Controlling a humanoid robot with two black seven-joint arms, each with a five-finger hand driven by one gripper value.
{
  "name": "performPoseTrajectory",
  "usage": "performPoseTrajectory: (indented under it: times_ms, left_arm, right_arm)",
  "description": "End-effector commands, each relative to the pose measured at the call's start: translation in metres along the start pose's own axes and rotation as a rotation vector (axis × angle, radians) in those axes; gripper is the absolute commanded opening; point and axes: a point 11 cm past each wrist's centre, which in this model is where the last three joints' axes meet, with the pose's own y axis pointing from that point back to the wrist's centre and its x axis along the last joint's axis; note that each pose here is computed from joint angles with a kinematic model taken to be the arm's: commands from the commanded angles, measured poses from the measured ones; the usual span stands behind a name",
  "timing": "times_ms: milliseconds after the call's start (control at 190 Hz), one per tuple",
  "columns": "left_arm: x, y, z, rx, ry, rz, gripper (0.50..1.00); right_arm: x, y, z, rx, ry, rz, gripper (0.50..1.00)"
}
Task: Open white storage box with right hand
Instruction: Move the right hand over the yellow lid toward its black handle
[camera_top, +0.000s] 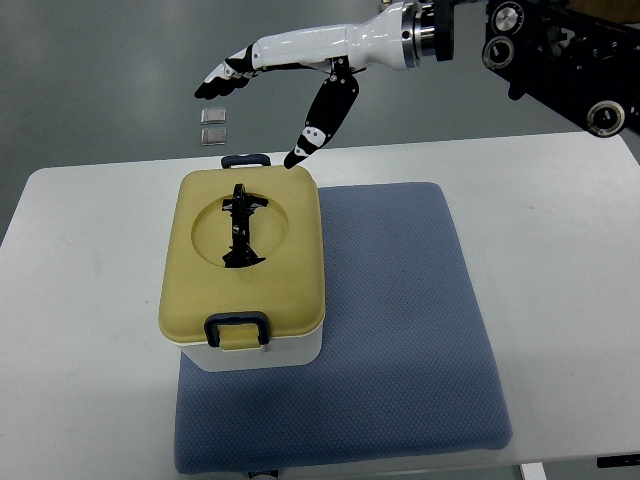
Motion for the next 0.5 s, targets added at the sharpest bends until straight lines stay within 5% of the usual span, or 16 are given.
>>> performPoseTrajectory:
  times_ms: [0,493]
  left_arm:
    - [0.0,0.0,0.0,0.0,0.0,-0.001,1.0]
    - [0.0,0.0,0.0,0.0,0.0,0.0,1.0]
  right_arm:
    - [-0.008,-0.016,-0.012,0.01,0.049,-0.06,0.924]
    - [-0.041,-0.06,-0.028,-0.051,0.286,-0.284,0.921]
